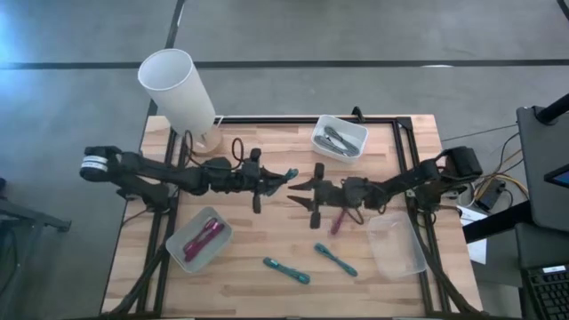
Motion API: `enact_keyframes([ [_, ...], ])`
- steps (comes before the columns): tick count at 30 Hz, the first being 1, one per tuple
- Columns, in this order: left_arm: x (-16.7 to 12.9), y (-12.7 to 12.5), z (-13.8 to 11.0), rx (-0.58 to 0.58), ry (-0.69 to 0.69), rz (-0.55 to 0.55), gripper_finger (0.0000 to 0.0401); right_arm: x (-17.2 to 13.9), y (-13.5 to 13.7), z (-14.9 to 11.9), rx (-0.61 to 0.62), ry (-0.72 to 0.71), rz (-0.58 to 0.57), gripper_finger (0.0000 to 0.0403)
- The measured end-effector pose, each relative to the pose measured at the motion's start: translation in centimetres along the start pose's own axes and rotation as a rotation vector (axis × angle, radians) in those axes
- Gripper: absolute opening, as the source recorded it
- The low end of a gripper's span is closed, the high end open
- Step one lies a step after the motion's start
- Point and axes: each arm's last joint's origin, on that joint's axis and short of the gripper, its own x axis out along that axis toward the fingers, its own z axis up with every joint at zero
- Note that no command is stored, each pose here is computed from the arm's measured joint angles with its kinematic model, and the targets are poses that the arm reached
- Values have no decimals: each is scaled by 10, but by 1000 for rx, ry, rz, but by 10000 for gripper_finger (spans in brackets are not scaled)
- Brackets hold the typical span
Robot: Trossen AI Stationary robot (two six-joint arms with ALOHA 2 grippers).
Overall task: Pick & Place USB Port
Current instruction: Put the top blue patterned charger cable into the transparent bin
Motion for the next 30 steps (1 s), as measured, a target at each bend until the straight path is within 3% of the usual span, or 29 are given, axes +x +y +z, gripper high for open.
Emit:
enact_keyframes([
  [8, -1, -3, 5, -6, -44, -44, 16, 13, 1, 3, -46, 82, -25, 118],
  [13, -4, -7, 10, -4, -66, -107, 16, 13, -3, 11, -26, 49, -40, 118],
  [21, 0, -9, 5, 13, -70, -115, 16, 19, 0, 22, 47, 14, 43, 118],
  [30, 1, -10, 7, 30, -97, -141, 16, 23, -3, 28, 48, -4, 32, 118],
])
